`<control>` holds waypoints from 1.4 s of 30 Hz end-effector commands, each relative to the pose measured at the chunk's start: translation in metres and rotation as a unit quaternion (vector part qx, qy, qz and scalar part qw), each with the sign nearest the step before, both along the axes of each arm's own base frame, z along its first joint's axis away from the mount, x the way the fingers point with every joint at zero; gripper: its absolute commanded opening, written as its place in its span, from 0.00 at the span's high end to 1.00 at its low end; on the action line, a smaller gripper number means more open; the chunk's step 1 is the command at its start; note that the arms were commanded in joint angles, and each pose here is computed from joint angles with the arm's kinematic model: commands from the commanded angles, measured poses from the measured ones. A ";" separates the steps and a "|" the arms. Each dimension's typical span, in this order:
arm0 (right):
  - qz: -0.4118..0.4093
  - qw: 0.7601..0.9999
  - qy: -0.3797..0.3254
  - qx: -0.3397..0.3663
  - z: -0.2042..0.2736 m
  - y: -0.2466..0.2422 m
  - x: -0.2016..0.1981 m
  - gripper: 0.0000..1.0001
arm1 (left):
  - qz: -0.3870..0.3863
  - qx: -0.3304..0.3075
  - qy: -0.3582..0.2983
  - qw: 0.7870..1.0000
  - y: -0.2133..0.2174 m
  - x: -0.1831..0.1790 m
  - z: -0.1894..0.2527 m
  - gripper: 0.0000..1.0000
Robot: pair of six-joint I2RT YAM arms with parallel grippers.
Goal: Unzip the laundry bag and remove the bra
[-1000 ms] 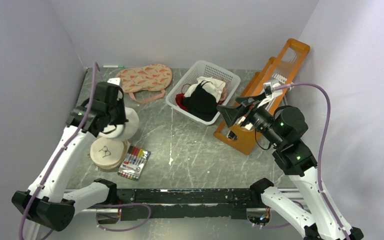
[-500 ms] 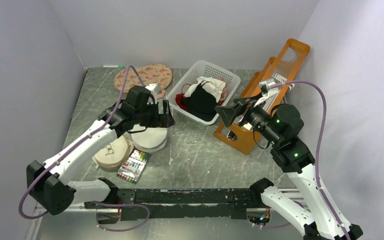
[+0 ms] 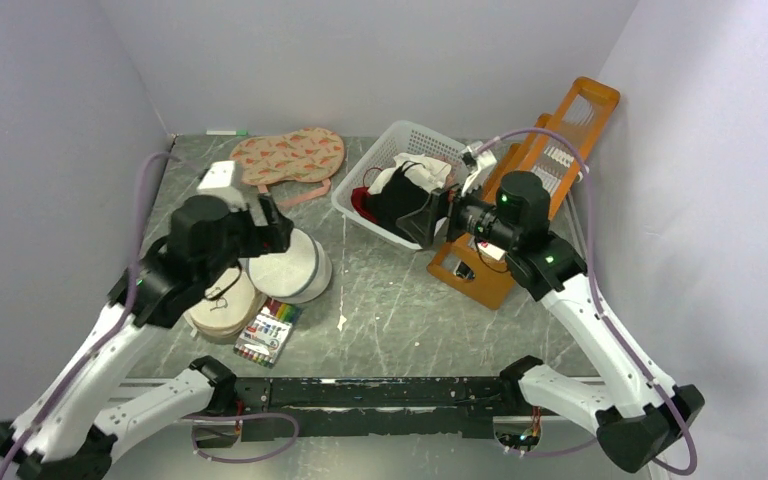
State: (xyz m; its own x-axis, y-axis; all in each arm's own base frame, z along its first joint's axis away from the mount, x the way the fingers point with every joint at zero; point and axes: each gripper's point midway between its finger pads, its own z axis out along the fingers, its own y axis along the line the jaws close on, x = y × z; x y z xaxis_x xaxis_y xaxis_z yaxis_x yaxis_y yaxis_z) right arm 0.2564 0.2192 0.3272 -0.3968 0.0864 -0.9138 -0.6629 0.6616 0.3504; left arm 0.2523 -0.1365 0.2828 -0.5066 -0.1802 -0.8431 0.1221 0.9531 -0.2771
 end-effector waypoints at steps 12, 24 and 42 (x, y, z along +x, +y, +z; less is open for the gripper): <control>0.120 0.990 0.051 -0.061 -0.044 0.150 -0.071 0.00 | 0.036 -0.015 -0.122 0.992 0.039 -0.018 0.058 0.00; -0.023 0.977 0.209 -0.030 -0.150 0.194 -0.059 0.03 | 0.031 -0.017 -0.129 0.991 0.050 -0.035 0.055 0.01; -0.144 0.929 0.327 0.100 -0.204 0.237 -0.039 0.31 | -0.062 -0.026 -0.093 0.993 0.017 -0.044 0.013 0.01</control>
State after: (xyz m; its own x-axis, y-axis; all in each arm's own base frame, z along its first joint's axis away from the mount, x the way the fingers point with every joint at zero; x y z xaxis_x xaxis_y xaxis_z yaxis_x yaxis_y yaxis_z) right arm 0.1988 0.4516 0.1117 -0.8366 0.2706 -0.4762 -0.1802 0.6850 0.7059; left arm 0.2139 -0.1137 0.2954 -0.3748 -0.1534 -0.9143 0.2465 0.9342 -0.2578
